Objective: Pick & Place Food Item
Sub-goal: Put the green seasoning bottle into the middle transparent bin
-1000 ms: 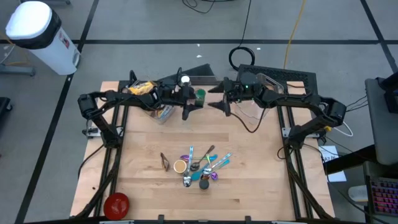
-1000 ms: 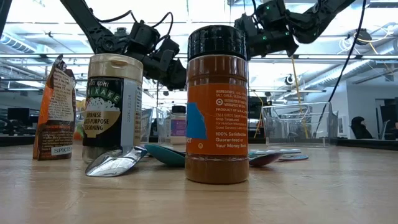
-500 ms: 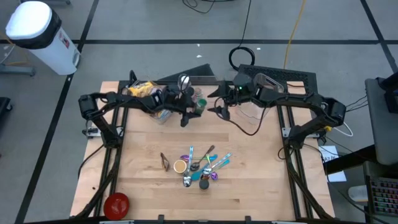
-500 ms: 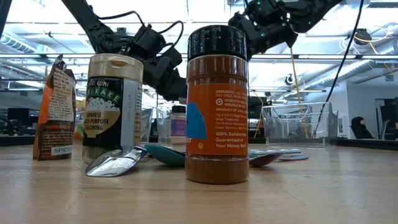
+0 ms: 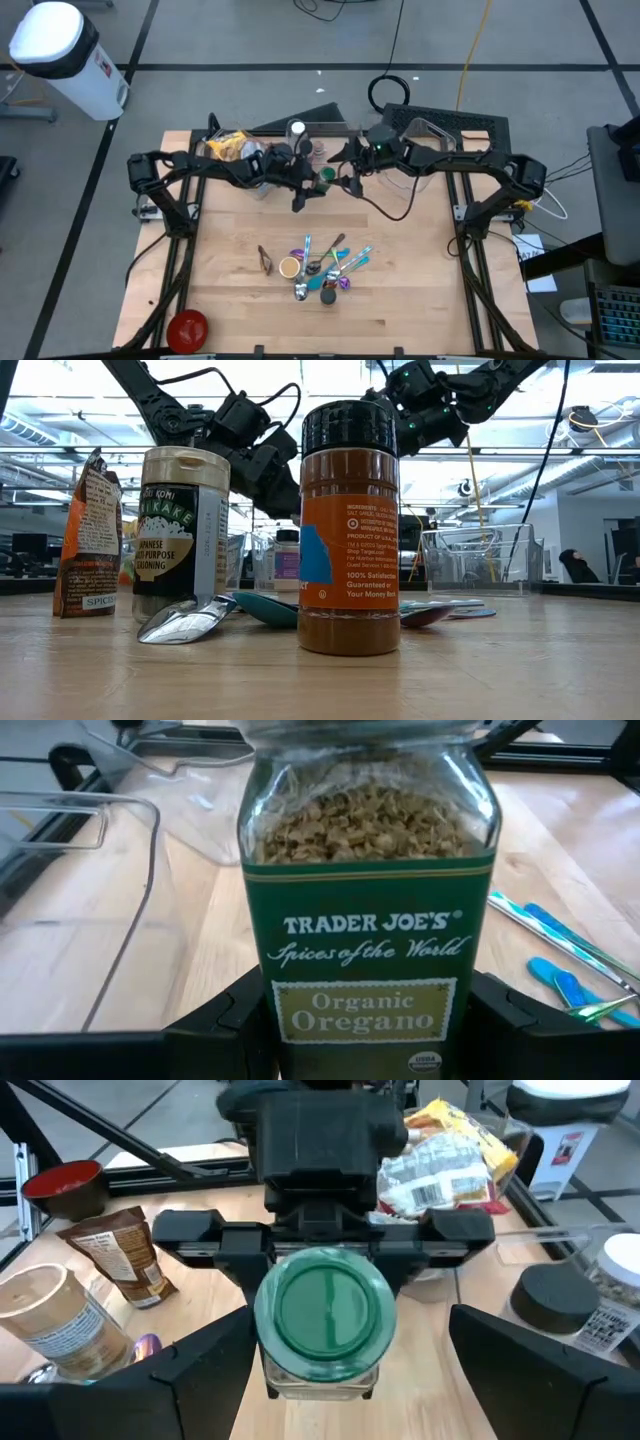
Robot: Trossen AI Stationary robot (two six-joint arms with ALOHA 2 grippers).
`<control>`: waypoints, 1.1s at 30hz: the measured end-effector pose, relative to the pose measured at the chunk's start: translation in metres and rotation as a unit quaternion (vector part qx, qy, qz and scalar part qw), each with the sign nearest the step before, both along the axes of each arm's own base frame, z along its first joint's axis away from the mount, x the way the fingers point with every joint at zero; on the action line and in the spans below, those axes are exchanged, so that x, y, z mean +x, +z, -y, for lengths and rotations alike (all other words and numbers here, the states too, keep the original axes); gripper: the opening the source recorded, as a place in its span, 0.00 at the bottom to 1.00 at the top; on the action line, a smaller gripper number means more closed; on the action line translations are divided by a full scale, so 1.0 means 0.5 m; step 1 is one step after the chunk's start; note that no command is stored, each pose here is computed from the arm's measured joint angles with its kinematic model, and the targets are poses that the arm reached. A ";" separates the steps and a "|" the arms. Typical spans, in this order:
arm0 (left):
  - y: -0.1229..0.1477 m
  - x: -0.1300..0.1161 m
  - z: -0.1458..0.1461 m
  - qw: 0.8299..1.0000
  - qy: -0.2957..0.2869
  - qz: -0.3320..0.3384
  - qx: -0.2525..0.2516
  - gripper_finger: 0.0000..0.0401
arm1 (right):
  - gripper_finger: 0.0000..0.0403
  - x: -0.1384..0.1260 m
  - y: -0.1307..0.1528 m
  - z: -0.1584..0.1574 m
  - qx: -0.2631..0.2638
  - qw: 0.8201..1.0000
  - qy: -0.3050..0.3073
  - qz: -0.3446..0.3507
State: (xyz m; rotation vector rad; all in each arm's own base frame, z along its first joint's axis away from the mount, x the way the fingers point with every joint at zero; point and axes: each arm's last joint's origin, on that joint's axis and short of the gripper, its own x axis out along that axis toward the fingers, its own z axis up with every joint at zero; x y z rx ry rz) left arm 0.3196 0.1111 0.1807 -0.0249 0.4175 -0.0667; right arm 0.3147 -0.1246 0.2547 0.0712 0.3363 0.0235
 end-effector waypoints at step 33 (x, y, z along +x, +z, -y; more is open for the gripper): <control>0.004 0.011 0.024 1.000 0.014 0.008 0.007 0.50 | 0.49 0.008 0.001 -0.022 0.006 1.000 0.014 0.001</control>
